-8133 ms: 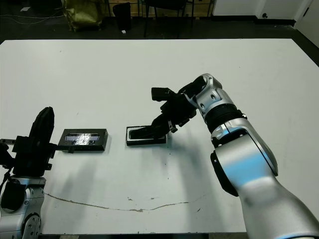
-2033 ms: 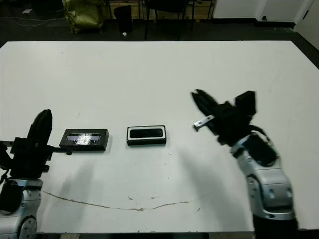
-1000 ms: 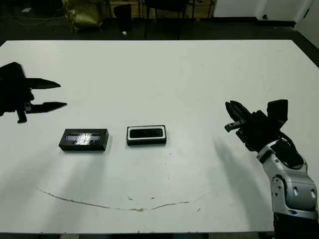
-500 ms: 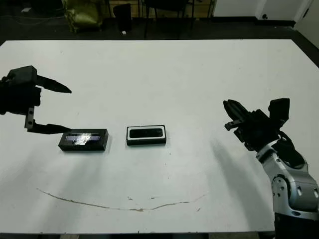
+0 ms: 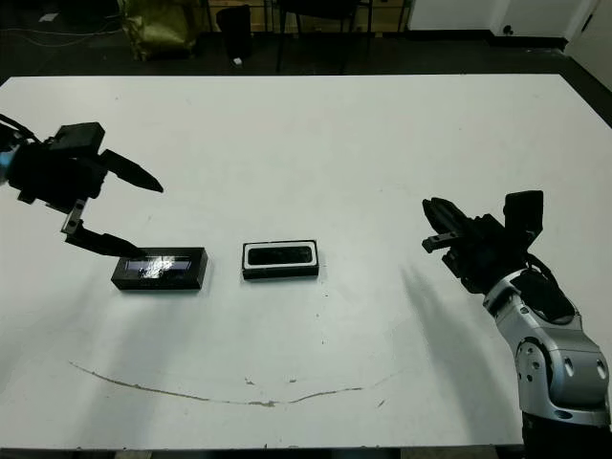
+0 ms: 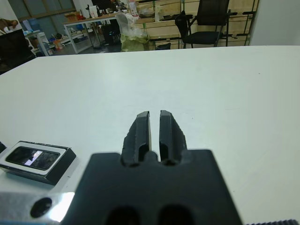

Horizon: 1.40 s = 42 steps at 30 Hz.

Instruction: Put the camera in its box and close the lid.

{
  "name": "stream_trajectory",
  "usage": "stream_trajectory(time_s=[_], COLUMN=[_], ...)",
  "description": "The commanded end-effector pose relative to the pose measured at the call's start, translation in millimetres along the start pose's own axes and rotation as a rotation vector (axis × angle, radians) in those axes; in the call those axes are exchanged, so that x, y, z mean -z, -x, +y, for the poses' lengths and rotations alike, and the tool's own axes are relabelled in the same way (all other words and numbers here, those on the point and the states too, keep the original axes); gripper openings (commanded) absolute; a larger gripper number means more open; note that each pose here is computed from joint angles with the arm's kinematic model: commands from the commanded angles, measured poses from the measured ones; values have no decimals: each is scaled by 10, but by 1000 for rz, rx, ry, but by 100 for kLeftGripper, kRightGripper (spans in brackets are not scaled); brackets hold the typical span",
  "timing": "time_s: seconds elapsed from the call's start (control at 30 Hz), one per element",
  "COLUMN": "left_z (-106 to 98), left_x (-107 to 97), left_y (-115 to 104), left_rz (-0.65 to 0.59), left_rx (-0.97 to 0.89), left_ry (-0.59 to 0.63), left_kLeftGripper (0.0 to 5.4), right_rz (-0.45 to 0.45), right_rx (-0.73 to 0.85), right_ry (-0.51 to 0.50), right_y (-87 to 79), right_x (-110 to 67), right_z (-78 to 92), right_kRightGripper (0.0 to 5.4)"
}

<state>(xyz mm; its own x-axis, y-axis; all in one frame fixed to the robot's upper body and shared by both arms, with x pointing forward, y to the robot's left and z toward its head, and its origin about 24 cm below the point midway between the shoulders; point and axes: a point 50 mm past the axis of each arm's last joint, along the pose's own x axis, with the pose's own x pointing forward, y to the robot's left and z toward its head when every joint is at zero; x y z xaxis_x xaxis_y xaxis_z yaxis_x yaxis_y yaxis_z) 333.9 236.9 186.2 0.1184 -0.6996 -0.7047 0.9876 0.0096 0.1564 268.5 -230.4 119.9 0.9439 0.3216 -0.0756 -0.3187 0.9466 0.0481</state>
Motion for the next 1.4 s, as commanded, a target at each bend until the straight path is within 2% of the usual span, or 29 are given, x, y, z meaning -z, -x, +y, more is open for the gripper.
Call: stream_trajectory(time_s=[0.03, 0.2, 0.33, 0.5, 0.67, 0.83, 1.4], left_z=[-3, -19, -44, -69, -95, -119, -166], left_x=[18, 51, 73, 150, 209, 241, 397], left_y=[-74, -153, -198, -218, -245, -290, -414], left_rz=[-41, -87, -91, -70, -47, -17, 30], left_rx=[29, 60, 73, 80, 93, 105, 129], left_ry=[11, 53, 17, 41, 51, 10, 34], left_kLeftGripper=[537, 537, 537, 537, 537, 537, 537], right_rz=[46, 47, 33, 25, 24, 30, 20], right_rx=[12, -7, -24, -15, -21, -16, -3], right_ry=[3, -6, -28, -12, -37, -38, -39], right_y=[39, 36, 28, 34, 35, 43, 51], right_x=[84, 115, 138, 158, 189, 188, 208], right_z=[-45, -64, -65, -60, -67, -62, -62], right_kRightGripper=[0, 0, 0, 0, 0, 0, 0])
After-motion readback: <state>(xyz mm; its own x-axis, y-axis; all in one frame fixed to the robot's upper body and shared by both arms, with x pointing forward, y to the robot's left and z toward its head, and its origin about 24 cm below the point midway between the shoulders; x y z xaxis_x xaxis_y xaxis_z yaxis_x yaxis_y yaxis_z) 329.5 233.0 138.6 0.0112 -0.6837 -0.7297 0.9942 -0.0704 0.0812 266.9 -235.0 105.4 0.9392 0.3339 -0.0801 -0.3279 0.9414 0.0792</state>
